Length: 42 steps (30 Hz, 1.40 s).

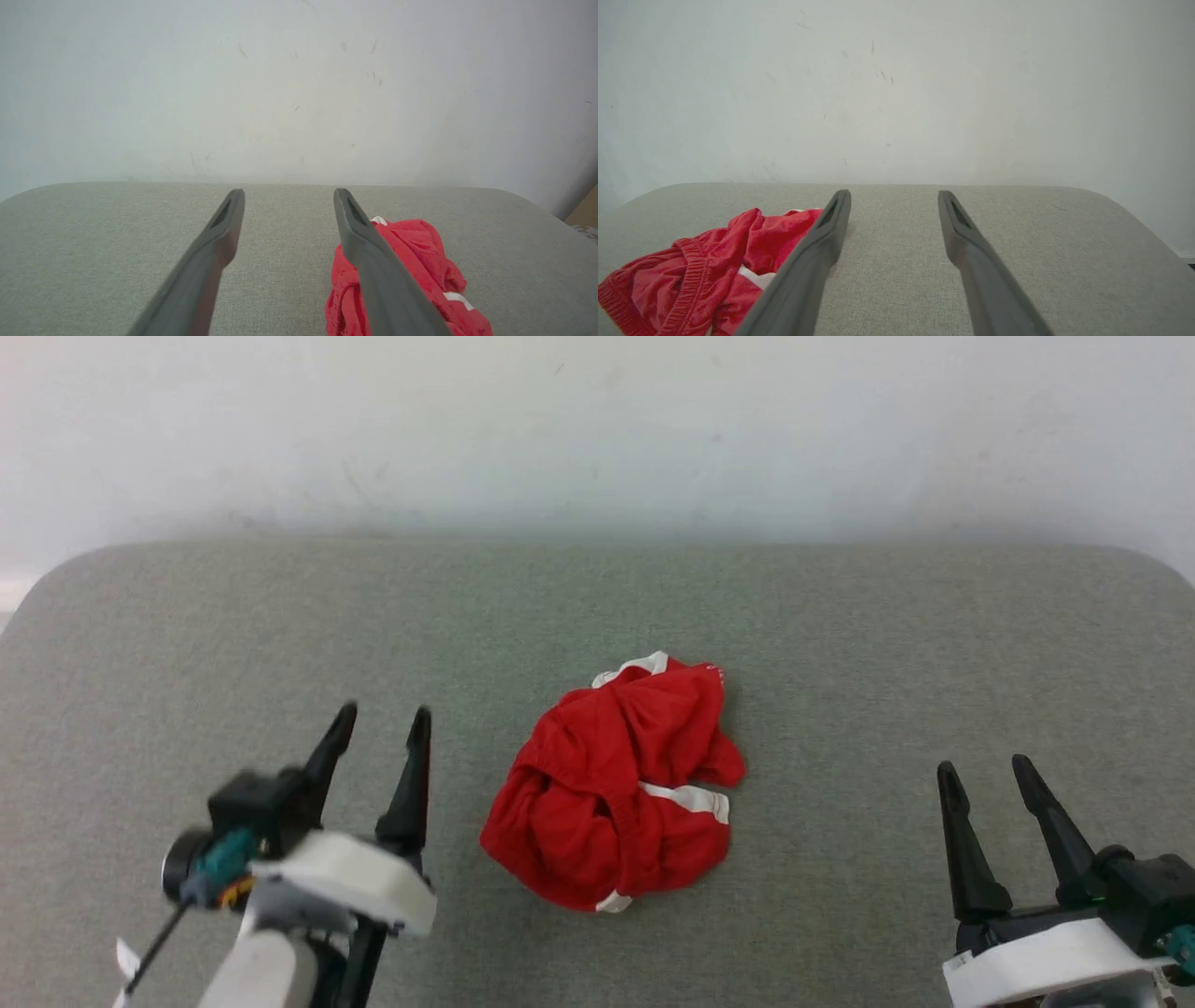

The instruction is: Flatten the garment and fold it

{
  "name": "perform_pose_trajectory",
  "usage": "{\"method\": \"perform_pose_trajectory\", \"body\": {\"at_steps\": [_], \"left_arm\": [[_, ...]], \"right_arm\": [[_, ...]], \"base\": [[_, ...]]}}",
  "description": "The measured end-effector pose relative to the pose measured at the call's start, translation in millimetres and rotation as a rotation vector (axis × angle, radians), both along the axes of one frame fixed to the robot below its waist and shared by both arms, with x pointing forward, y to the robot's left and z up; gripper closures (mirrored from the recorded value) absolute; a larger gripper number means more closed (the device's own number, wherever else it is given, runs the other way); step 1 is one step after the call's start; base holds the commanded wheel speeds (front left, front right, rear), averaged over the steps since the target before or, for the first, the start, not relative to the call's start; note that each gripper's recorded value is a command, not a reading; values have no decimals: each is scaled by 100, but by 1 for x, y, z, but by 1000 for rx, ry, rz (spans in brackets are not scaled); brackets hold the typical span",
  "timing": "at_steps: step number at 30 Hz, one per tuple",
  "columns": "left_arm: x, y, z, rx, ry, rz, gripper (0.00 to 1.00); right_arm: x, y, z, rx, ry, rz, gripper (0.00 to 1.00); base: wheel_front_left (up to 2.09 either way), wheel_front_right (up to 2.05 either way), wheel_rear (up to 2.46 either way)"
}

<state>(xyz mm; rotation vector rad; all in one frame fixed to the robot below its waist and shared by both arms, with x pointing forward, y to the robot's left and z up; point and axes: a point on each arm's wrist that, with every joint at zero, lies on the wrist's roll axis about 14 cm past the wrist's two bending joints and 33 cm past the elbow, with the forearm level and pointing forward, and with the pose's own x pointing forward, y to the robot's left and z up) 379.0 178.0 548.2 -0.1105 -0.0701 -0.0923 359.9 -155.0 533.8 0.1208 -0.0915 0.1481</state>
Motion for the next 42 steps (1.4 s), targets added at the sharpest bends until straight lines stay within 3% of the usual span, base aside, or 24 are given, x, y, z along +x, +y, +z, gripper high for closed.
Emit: {"method": "perform_pose_trajectory", "body": {"at_steps": [4,8,18,27,28,29,32,37,42], "left_arm": [[18,-14,13,27,21,-82,0],[27,-54,16,0,59,-231,0],[4,-128,-58,66,378,-494,0],[-23,-136,-106,114,576,-555,0],[-26,-136,-109,121,593,-560,15],[-28,-136,-112,129,609,-564,15],[-30,-137,-114,132,618,-569,100],[-29,-140,-108,131,583,-580,100],[-5,-130,-67,78,411,-509,100]], "right_arm": [[10,8,-4,-6,12,25,0],[18,16,-7,-8,22,48,0],[19,13,-11,-7,37,37,0],[17,8,-16,3,49,23,0],[17,9,-16,5,49,24,0],[17,9,-16,6,50,25,0],[17,10,-17,8,52,27,0],[16,9,-17,10,52,25,0],[15,8,-19,18,56,22,0]], "base": [[0,0,0],[0,0,0],[0,0,0],[0,0,0],[0,0,0],[0,0,0],[0,0,0],[0,0,0],[0,0,0]]}}
